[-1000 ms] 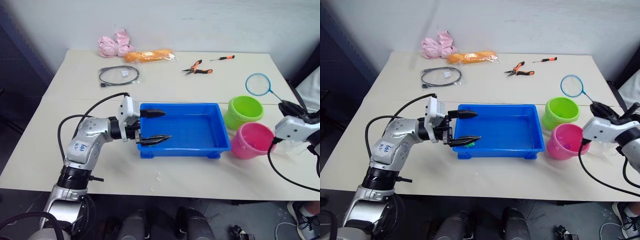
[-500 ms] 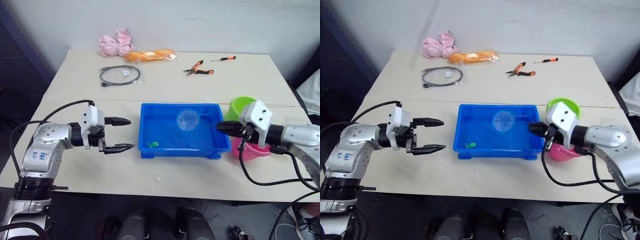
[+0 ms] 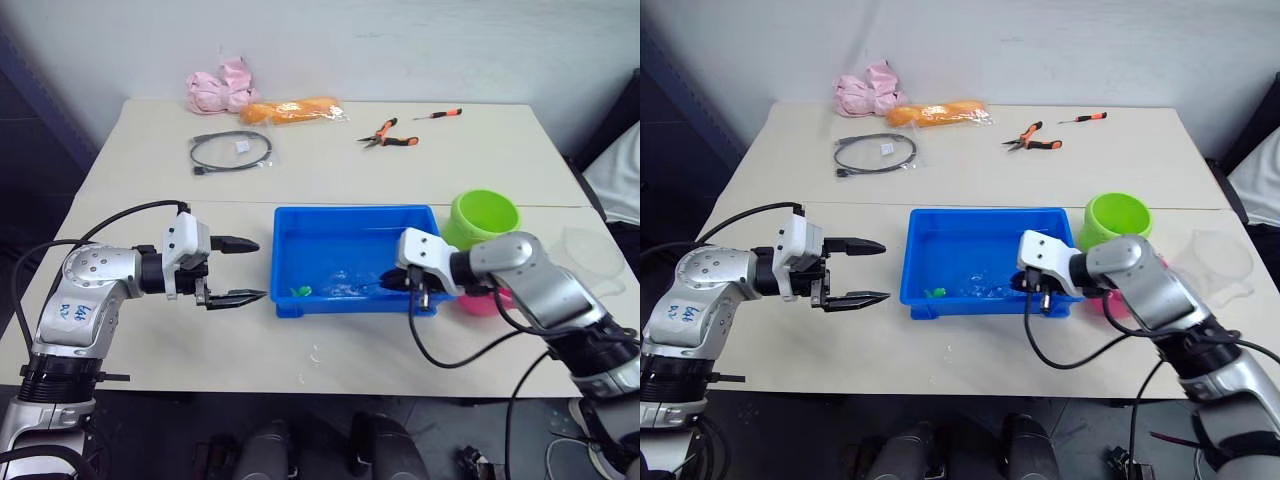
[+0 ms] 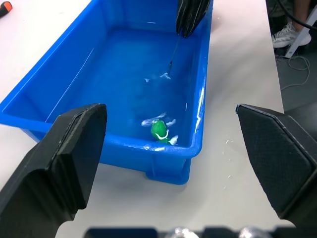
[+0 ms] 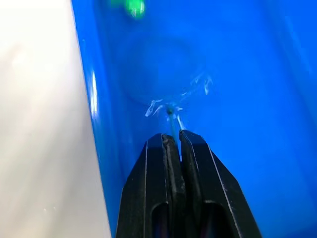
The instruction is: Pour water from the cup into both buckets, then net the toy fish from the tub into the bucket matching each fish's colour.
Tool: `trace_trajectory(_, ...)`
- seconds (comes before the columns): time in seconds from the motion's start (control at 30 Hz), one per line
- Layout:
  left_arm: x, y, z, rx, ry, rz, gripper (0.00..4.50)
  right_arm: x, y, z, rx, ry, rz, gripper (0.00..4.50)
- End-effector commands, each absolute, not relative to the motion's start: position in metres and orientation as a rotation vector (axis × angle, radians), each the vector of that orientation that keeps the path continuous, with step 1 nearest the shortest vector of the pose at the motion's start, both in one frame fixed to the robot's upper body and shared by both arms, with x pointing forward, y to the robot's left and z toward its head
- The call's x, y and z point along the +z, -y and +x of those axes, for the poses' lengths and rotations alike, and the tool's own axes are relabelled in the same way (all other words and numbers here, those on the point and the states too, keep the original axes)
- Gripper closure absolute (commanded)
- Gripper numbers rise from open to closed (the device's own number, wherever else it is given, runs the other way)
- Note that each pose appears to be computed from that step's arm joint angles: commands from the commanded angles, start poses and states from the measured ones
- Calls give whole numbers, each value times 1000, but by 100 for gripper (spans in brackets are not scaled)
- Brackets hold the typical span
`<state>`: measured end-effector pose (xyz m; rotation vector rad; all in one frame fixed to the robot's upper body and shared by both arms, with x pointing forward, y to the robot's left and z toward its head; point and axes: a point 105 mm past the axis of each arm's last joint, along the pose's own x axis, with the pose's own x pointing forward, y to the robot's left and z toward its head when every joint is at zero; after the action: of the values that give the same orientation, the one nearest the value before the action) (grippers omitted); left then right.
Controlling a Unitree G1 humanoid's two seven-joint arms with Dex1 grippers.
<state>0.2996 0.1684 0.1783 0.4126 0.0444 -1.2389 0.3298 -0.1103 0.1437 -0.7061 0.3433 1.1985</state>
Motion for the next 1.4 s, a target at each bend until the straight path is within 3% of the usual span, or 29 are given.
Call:
trace_trajectory(0.03, 185, -166, 299, -1235, -21, 451, 3, 155, 95, 329, 1241, -316, -656, 450)
trace_trajectory(0.3, 187, -162, 305, -1240, -10, 452, 3, 178, 92, 333, 1239, -312, -424, 450)
trace_trajectory(0.57, 198, -155, 306, -1251, 45, 435, 3, 202, 132, 323, 1157, -274, -282, 450)
trace_trajectory(0.9, 230, -120, 307, -1304, 225, 302, 3, 198, 192, 304, 909, -254, -231, 450)
trace_trajectory(1.13, 228, -99, 308, -1361, 239, 256, 3, 221, 204, 286, 841, -153, -124, 450)
trace_trajectory(1.33, 236, -88, 313, -1384, 263, 191, 3, 246, 247, 275, 654, -105, -148, 450)
trace_trajectory(1.4, 236, -84, 314, -1386, 269, 175, 3, 256, 275, 280, 508, -57, -240, 450)
